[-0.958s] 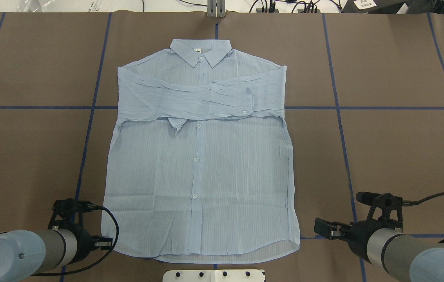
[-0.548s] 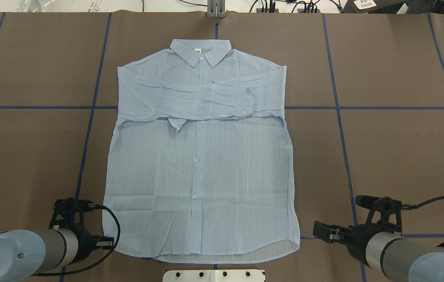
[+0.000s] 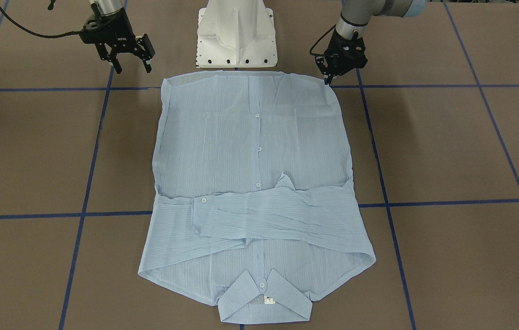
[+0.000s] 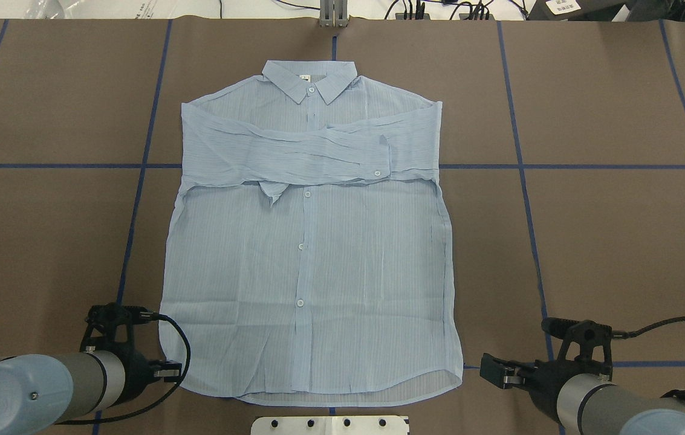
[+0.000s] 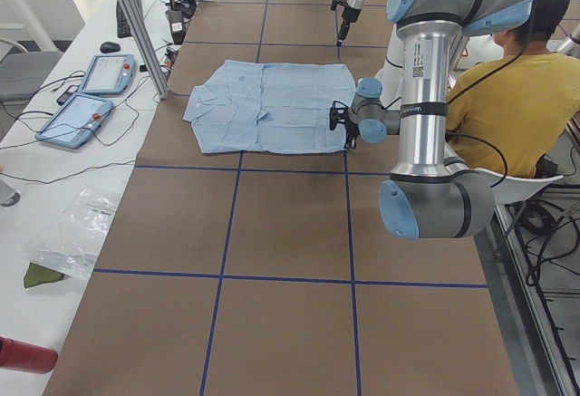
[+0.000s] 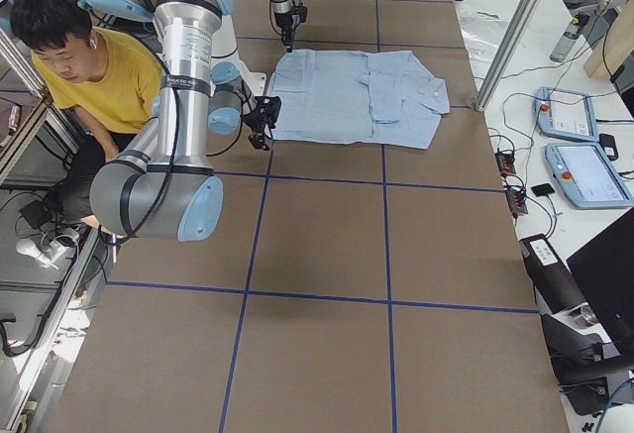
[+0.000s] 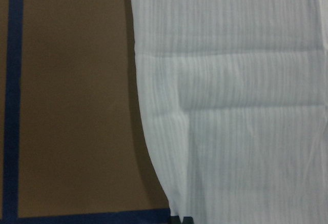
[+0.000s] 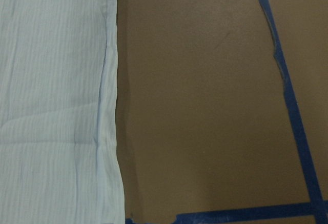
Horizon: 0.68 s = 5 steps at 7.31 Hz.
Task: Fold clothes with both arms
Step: 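Grasp the hem corners nearest the robot with both grippers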
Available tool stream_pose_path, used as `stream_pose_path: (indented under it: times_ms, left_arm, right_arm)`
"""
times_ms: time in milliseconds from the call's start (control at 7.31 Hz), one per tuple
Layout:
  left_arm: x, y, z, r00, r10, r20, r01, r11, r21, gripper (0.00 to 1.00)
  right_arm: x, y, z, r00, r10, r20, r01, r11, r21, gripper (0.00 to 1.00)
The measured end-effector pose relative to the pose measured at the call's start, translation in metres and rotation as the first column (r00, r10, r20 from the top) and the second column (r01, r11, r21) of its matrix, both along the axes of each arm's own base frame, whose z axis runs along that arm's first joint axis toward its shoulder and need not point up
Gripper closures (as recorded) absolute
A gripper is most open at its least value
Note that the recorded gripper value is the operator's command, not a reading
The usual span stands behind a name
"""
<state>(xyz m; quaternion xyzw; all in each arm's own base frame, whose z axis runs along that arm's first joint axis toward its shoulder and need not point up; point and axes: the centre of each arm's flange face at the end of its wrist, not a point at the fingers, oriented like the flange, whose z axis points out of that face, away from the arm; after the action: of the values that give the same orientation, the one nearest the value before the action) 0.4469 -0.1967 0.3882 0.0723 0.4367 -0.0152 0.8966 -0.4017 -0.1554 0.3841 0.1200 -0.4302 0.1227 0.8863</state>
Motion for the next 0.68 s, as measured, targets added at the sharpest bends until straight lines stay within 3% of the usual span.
stream_pose_path:
  times_ms: [411,684]
  left_arm:
    - [-0.001,-0.004,0.000,0.999,-0.040,0.001,0.040,0.999,0.031,1.00]
    - [-0.001,-0.006,0.000,0.998,-0.058,0.003,0.058,0.997,0.046,1.00]
  right_arm:
    - [-0.054,0.008,-0.014,1.000,0.009,-0.021,-0.009,1.000,0.001,0.22]
    - [-0.081,0.009,-0.029,0.998,0.031,-0.048,-0.032,0.999,-0.016,0.39]
